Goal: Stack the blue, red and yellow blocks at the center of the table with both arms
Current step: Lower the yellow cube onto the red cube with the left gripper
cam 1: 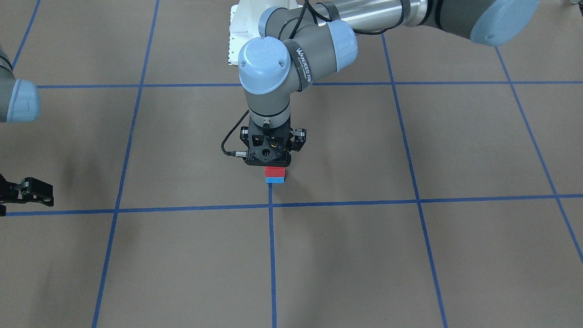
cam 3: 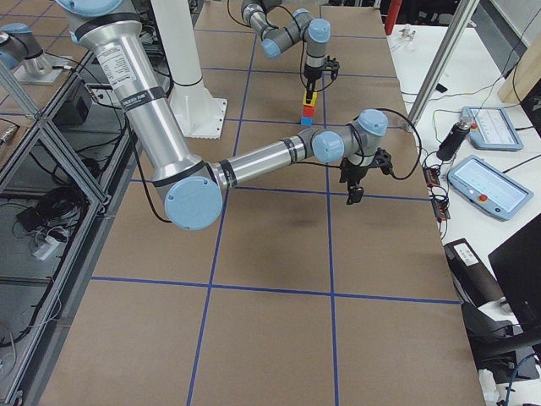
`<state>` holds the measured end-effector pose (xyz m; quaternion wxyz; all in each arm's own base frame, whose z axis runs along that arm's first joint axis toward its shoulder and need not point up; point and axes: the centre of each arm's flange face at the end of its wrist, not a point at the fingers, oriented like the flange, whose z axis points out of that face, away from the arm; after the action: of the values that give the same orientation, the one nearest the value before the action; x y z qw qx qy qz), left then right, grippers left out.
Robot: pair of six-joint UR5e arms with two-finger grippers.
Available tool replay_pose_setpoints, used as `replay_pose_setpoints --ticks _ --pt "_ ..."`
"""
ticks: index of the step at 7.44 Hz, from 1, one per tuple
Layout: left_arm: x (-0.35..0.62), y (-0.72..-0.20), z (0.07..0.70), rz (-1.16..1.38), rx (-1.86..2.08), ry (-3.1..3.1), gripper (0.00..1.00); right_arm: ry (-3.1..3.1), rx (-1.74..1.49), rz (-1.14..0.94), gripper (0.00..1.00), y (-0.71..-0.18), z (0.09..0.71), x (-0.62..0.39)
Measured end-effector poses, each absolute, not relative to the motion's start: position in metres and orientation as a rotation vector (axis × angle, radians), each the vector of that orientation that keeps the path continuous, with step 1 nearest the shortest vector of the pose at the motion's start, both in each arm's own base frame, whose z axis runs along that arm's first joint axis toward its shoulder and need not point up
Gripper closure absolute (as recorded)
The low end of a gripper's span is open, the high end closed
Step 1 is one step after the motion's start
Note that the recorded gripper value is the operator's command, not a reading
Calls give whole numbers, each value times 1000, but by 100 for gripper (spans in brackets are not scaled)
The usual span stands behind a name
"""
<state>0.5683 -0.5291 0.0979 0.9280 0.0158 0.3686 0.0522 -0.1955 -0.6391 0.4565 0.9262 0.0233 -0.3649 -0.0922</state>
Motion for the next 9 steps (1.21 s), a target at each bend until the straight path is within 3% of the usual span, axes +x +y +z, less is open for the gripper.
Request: replay_pose_setpoints --ticks 1,2,5,6,7,9 --pt "569 -529 99 107 31 755 88 -748 48 -189 1 -639 456 -195" --pt "569 -529 101 107 30 753 82 -748 48 -190 1 -639 456 -195" --pt "574 -524 105 111 30 760 79 -748 48 -190 1 -639 456 -196" --pt "576 -523 105 112 30 763 11 -748 48 -190 1 -639 456 -195" --pt "576 -523 105 110 30 764 0 -748 49 -190 1 -639 456 -195" --pt "577 -522 106 106 31 769 0 -749 49 -190 1 -639 456 -195"
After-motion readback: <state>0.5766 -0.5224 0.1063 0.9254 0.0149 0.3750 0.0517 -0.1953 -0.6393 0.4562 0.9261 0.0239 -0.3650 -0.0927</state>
